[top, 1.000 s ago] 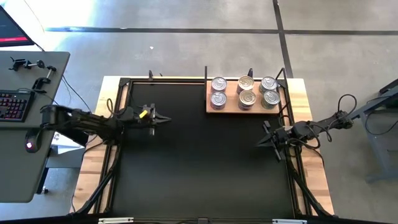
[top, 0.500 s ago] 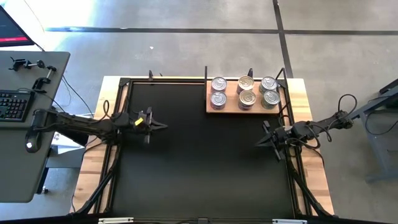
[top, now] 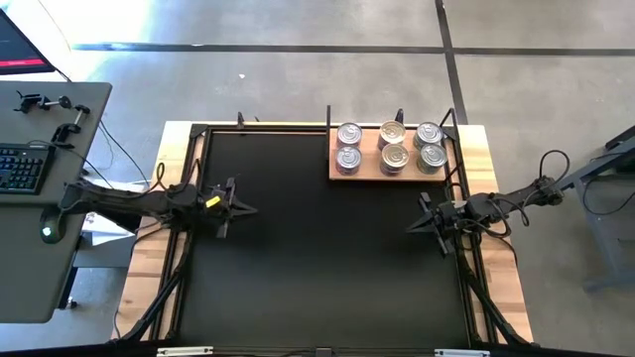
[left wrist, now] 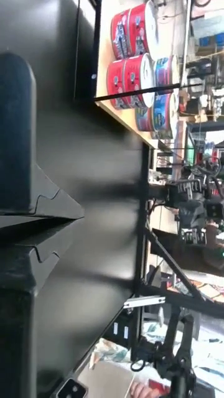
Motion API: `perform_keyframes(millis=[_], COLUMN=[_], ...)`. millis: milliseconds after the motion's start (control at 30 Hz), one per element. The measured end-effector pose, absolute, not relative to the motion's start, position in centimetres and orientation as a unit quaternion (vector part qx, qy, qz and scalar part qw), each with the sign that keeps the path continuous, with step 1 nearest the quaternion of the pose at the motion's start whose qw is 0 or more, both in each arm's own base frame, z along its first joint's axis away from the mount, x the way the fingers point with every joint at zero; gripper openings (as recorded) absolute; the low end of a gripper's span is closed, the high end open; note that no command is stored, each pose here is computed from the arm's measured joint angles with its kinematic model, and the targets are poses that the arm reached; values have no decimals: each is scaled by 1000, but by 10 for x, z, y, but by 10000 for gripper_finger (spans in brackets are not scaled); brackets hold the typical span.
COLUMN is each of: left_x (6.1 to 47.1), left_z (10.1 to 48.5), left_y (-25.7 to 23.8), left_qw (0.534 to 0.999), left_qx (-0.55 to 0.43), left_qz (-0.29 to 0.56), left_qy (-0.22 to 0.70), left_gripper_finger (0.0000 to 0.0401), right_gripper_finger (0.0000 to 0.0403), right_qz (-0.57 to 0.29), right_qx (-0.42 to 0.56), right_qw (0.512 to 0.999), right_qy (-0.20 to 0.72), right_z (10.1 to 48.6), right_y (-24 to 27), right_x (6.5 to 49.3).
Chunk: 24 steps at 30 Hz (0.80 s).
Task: Stack canned seafood by type on shelf
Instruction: Return to Home Position
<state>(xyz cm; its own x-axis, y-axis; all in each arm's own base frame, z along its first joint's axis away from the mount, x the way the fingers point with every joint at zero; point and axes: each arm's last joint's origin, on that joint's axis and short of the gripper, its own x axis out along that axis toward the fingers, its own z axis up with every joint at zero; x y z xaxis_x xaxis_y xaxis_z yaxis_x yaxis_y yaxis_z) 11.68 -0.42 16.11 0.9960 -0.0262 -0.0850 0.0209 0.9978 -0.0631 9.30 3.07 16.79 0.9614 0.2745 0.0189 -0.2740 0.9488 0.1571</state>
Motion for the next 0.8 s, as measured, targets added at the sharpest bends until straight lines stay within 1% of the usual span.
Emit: perform_keyframes(millis=[167,300,433,533,633,800], left_x=[103,97,98,97,98,98], left_z=[162,170,168,168,168,168], left_y=[-3,-2,-1,-1,-1,-1], left_qw=[999,1000,1000,1000,1000,1000], left_qx=[-23,-4,8,2,2,2], left_qz=[-7,-7,-2,-3,-4,-4], left_qy=[34,-14,2,0,1,1], left_gripper_finger=[0,0,0,0,0,0], right_gripper_finger=[7,7,7,7,7,7], right_qz=[144,148,190,224,217,197], right_qx=[80,81,71,47,25,3], right_qw=[986,986,979,973,975,980], right_qy=[3,3,-2,-15,-25,-34], right_z=[168,168,170,178,190,197], right_y=[31,31,33,34,33,30], right_x=[93,93,91,88,86,84])
